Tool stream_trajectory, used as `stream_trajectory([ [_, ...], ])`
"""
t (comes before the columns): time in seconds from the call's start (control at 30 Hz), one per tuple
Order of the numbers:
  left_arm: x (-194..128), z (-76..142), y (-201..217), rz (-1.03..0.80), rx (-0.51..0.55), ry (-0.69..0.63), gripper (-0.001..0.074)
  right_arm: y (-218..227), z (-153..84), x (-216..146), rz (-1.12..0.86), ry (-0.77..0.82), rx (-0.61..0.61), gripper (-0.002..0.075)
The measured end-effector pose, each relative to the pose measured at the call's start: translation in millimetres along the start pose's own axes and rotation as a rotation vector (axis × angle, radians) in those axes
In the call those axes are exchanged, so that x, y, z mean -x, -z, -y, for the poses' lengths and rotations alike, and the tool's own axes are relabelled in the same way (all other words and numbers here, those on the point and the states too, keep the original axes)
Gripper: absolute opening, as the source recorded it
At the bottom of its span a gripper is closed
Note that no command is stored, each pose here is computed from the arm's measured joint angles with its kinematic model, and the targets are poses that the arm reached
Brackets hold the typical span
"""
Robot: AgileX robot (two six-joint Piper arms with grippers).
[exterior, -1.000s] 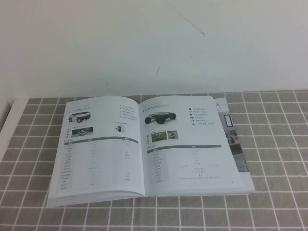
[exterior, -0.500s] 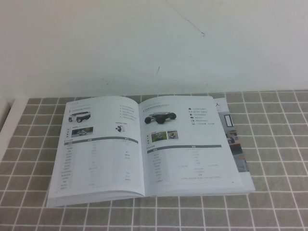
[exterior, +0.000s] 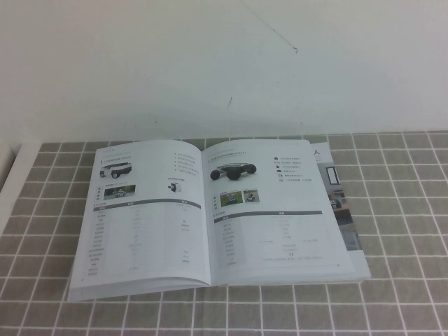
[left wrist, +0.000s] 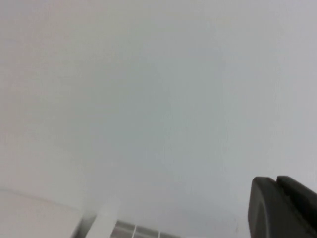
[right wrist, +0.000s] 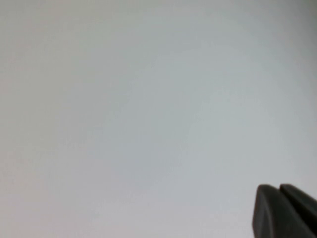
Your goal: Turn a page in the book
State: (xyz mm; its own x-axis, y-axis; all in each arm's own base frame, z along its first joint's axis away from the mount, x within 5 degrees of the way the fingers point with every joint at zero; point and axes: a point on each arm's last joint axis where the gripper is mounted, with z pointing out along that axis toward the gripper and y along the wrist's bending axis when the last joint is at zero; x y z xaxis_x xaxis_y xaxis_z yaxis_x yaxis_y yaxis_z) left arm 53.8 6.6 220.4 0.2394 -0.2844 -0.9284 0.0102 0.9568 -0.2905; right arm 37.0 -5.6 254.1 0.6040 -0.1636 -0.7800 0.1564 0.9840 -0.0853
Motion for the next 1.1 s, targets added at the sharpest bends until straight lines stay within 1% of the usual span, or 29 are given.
stream_trajectory([
  [0.1, 7.0, -3.6, 0.3, 0.079, 0.037, 0.073, -0.0003, 0.1, 1.2, 5.1, 0.056, 0.000, -0.013, -0.0003],
  [0.27, 10.1, -5.4, 0.7, 0.115, 0.054, 0.108, -0.0003, 0.3, 1.9, 6.9, 0.076, -0.009, -0.021, -0.0003],
  [0.33, 12.1, -6.2, 1.0, 0.138, 0.059, 0.142, -0.0003, 0.3, 2.1, 7.4, 0.081, -0.011, -0.022, -0.0003],
  [0.4, 17.5, -8.0, 2.1, 0.204, 0.065, 0.241, -0.0003, 0.6, 2.8, 10.0, 0.110, -0.013, -0.030, -0.0003],
  [0.47, 25.0, -9.1, 3.9, 0.293, 0.055, 0.330, -0.0003, 1.5, 4.3, 16.2, 0.180, -0.014, -0.046, -0.0003],
  [0.53, 33.4, -7.7, 6.7, 0.388, 0.019, 0.353, -0.0003, 2.9, 5.7, 22.3, 0.248, -0.025, -0.060, -0.0001],
  [0.6, 39.5, -3.3, 9.2, 0.451, -0.035, 0.313, -0.0003, 3.4, 6.4, 25.4, 0.279, -0.035, -0.065, -0.0001],
  [0.7, 50.9, 10.0, 10.3, 0.471, -0.134, 0.202, -0.0003, -0.5, 8.5, 38.4, 0.322, -0.066, -0.070, -0.0002],
  [0.8, 78.2, 27.3, 13.2, 0.494, -0.217, 0.067, -0.0003, -6.2, 11.6, 61.5, 0.391, -0.081, -0.077, -0.0002],
  [0.83, 89.5, 33.2, 15.2, 0.506, -0.238, 0.016, -0.0003, -9.0, 13.5, 74.6, 0.425, -0.090, -0.080, -0.0002],
  [0.97, 133.9, 51.0, 28.3, 0.578, -0.276, -0.144, -0.0003, -17.8, 18.9, 118.9, 0.474, -0.134, -0.066, -0.0002],
  [1.1, 164.9, 60.1, 35.5, 0.600, -0.266, -0.215, -0.0003, -25.6, 22.0, 155.5, 0.391, -0.168, -0.027, -0.0002],
])
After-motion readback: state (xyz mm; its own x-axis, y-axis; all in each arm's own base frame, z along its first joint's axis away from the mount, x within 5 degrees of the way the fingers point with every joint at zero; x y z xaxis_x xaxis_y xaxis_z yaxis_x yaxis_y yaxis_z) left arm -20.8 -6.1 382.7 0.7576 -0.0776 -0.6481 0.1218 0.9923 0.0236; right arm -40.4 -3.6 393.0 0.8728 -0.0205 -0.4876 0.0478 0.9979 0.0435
